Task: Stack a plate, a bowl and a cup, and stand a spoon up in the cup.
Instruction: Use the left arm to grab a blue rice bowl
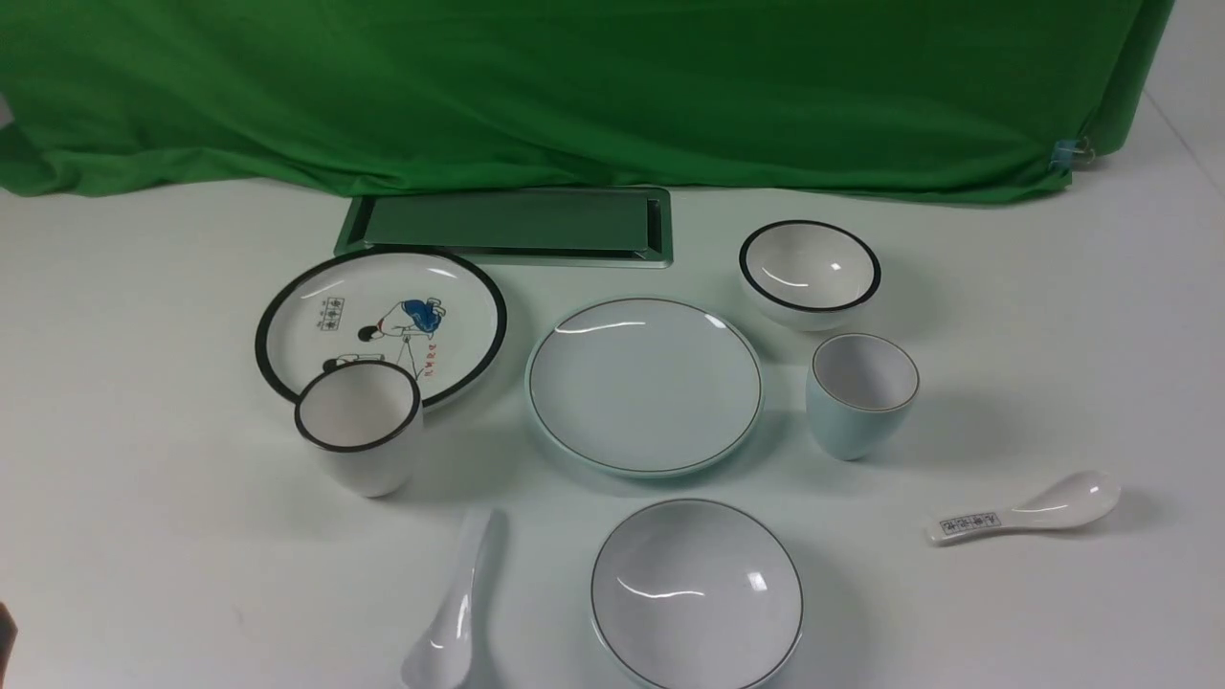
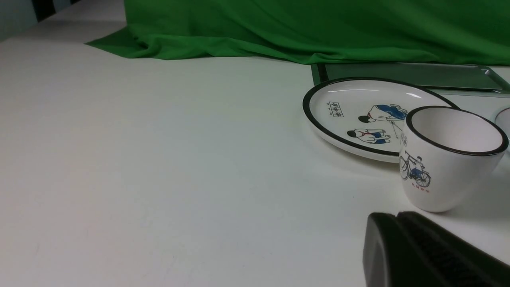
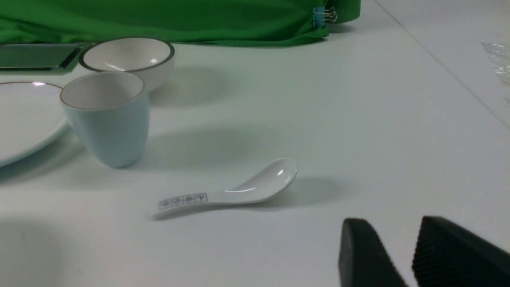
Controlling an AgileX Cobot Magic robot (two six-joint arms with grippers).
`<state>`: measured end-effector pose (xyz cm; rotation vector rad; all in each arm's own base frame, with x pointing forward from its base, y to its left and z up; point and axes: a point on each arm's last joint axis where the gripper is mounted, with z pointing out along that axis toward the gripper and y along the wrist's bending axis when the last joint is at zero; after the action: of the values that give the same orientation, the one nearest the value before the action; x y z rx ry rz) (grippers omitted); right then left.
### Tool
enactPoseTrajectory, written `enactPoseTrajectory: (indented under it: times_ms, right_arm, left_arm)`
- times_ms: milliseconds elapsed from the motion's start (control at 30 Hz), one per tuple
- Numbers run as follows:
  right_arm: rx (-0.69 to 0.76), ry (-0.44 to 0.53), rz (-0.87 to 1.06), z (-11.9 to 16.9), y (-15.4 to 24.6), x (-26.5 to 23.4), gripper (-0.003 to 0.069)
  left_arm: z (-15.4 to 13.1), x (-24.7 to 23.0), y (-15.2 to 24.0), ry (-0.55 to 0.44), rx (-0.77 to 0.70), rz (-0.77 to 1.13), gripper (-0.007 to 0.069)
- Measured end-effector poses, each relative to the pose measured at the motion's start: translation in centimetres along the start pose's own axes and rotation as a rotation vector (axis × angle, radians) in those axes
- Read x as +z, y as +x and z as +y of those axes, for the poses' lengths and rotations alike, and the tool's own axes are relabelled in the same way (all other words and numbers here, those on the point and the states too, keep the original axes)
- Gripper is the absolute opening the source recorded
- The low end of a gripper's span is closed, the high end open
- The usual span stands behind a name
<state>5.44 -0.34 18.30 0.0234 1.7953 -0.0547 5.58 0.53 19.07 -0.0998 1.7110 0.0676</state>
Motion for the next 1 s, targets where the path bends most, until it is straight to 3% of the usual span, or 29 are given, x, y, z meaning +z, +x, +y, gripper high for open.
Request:
enactPoseTrajectory:
  times_ms: [200, 300, 333, 367, 400, 433, 467, 500, 567, 633, 833, 1000]
  right_arm:
    - [0.15, 0.0, 0.0, 0.0, 0.0, 0.0, 0.0242]
    - [0.263, 0.001, 0.0, 0.0, 0.0, 0.0, 0.0242]
    - [0.398, 0.0, 0.0, 0.0, 0.0, 0.0, 0.0242]
    - [0.417, 0.0, 0.0, 0.0, 0.0, 0.0, 0.0242]
    - [0.577, 0.0, 0.0, 0.0, 0.0, 0.0, 0.0242]
    - [0.711, -0.001, -0.001, 0.0, 0.0, 0.0, 0.0242]
    - [0.878, -0.001, -0.001, 0.0, 0.0, 0.0, 0.0242]
    - [1.002, -0.001, -0.001, 0.0, 0.0, 0.0, 0.0242]
    - [1.173, 0.0, 0.0, 0.0, 0.0, 0.0, 0.0242]
    - [1.23, 0.0, 0.0, 0.0, 0.0, 0.0, 0.0242]
    - [1.191, 0.001, 0.0, 0.0, 0.0, 0.0, 0.0242]
    - [1.116, -0.013, -0.02, 0.0, -0.2, 0.0, 0.0242]
  left_arm:
    - [0.0, 0.0, 0.0, -0.001, 0.005, -0.001, -0.0029]
    - [-0.1, 0.0, -0.4, 0.017, -0.165, -0.041, -0.0029]
    - [-0.3, 0.0, -0.8, 0.055, -0.494, -0.076, -0.0029]
    - [-0.3, 0.0, -0.8, 0.06, -0.541, -0.08, -0.0029]
    - [-0.4, -0.1, -1.1, 0.099, -0.872, -0.096, -0.0029]
    - [-0.5, -0.1, -1.3, 0.122, -1.069, -0.099, -0.0029]
    - [-0.5, -0.1, -1.4, 0.143, -1.24, -0.099, -0.0029]
    - [-0.5, -0.1, -1.4, 0.147, -1.283, -0.103, -0.0029]
    - [-0.4, -0.1, -1.5, 0.142, -1.257, -0.113, -0.0029]
    - [-0.3, -0.1, -1.5, 0.135, -1.229, -0.125, -0.0029]
    - [-0.3, -0.1, -1.6, 0.132, -1.224, -0.133, -0.0029]
    - [-1.0, -2.2, -6.7, 0.197, -0.787, -0.207, -0.0029]
